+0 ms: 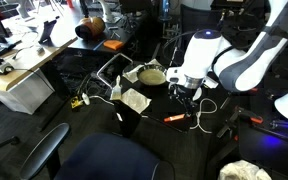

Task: Put the marker in the bowl

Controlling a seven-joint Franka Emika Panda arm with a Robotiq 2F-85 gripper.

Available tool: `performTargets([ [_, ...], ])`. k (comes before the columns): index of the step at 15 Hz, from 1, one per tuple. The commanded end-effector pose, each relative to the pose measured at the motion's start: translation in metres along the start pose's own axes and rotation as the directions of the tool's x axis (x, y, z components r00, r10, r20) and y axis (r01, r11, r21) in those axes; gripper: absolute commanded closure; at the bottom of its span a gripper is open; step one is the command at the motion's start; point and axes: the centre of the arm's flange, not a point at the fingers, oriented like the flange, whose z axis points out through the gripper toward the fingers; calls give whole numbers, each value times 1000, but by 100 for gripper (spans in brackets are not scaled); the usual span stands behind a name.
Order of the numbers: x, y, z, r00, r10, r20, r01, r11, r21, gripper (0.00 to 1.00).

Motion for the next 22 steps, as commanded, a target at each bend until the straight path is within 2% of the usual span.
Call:
performTargets([
  [1, 11, 8, 21, 1000, 21, -17, -21, 1000, 2, 0],
  [6, 14, 11, 37, 1000, 25, -8, -25, 999, 21, 0],
  [7, 14, 11, 39, 1000, 27, -12, -27, 999, 20, 25],
  [9, 14, 12, 42, 1000, 26, -11, -26, 999, 25, 34],
  [17, 16, 12, 40, 999, 38, -20, -37, 999, 28, 96],
  [18, 17, 12, 36, 999, 43, -21, -42, 999, 21, 100],
  [20, 16, 11, 21, 997, 61, -36, -61, 998, -6, 95],
  [22, 16, 15, -1, 993, 92, -76, -95, 995, -40, 95],
])
